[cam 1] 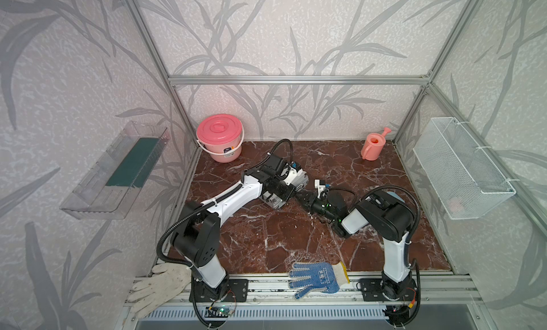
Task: Open the poker set cases
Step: Open the fastener on the poker set case.
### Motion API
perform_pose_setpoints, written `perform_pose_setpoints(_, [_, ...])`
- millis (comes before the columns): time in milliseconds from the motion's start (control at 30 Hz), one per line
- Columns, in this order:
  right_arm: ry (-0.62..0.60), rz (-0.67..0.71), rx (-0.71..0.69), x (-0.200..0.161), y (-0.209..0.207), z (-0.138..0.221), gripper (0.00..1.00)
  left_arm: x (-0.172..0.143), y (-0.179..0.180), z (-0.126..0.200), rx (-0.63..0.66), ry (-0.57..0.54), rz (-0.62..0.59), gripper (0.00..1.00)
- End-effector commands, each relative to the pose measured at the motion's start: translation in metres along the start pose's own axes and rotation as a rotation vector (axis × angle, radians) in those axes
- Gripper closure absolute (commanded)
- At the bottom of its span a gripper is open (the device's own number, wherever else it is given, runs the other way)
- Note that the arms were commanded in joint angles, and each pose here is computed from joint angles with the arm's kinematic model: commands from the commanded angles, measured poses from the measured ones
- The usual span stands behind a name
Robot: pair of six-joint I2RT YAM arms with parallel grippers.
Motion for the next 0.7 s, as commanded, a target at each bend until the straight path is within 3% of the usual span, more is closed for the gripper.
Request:
perform_pose_setpoints(0, [-0.055, 0.002, 0.005, 0.009, 0.008, 0.0, 0.72, 0.028, -0.022, 0.019, -0.134, -0.138, -0.075, 1.0])
perform_pose_setpoints(433, [-0.095, 0.005, 0.015, 0.016, 0.012, -0.006, 0.7, 0.031, -0.026, 0.027, -0.148, -0.161, -0.072, 1.0])
perform_pose_setpoints(667, [-0.124, 0.012, 0.035, 0.023, 0.019, -0.01, 0.81, 0.031, -0.028, 0.029, -0.155, -0.173, -0.059, 1.0])
Point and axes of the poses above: each gripper's point midway between its finger pads, its own z axis back along the fingers, its own y axis along the line the jaws close on, x = y × z, the point moved 10 cm from there along z, back along the fingers, and after that the axes turned 12 degrees about z, right-handed, at the moved point
